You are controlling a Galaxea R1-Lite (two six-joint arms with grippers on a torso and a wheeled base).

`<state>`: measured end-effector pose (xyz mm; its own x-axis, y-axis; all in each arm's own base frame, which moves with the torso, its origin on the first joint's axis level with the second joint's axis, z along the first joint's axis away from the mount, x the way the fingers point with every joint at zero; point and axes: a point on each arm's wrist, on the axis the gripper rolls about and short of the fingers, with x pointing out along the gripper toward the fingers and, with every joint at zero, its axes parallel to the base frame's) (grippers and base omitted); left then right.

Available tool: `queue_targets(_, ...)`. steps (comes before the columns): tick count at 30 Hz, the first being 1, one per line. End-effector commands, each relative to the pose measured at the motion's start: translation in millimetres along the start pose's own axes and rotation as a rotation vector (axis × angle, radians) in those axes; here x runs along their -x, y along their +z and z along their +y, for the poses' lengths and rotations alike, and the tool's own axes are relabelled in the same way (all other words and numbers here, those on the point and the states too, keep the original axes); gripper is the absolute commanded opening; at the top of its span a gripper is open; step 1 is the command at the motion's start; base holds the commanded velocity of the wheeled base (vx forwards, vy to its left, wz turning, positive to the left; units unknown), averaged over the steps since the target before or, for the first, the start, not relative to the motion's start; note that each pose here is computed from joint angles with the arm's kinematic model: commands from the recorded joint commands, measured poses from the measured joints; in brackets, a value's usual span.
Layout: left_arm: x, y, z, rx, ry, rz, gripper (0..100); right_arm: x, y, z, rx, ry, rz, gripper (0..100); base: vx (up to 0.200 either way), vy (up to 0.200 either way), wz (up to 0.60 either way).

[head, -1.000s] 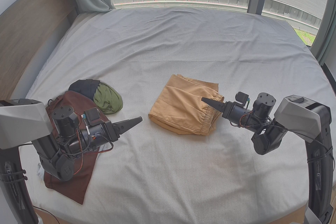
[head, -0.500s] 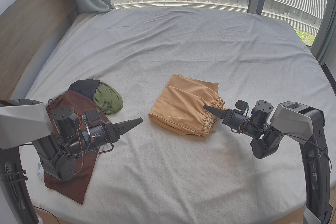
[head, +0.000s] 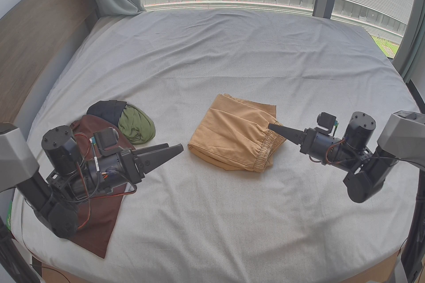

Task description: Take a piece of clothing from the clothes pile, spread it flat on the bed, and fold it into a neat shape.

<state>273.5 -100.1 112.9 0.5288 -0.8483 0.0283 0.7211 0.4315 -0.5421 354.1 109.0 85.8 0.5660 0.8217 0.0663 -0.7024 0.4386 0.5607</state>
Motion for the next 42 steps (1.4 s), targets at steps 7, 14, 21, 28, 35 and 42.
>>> queue_targets(7, 42, -2, -100, -0.172, -0.266, 0.011, 100, 112, -19, 101, 0.305, -0.067, 0.066, 100, 0.0, 0.0, 0.0)
queue_targets(14, 42, -37, -123, -0.301, -0.372, 0.102, 100, 152, -14, 124, 0.478, -0.185, -0.024, 100, 0.0, 0.0, 0.0)
queue_targets(21, 53, -41, -147, -0.366, -0.387, 0.043, 100, 186, -8, 165, 0.648, -0.183, -0.142, 100, 0.0, 0.0, 0.0)
queue_targets(28, 90, -32, -156, -0.403, -0.335, -0.076, 100, 229, -18, 204, 0.716, -0.233, -0.218, 100, 0.0, 0.0, 0.0)
queue_targets(35, 122, -17, -158, -0.441, -0.18, -0.25, 100, 264, -56, 231, 0.706, -0.246, -0.224, 100, 0.0, 0.0, 0.0)
queue_targets(42, 149, -6, -158, -0.481, -0.034, -0.374, 100, 286, -92, 239, 0.691, -0.247, -0.238, 100, 0.0, 0.0, 0.0)
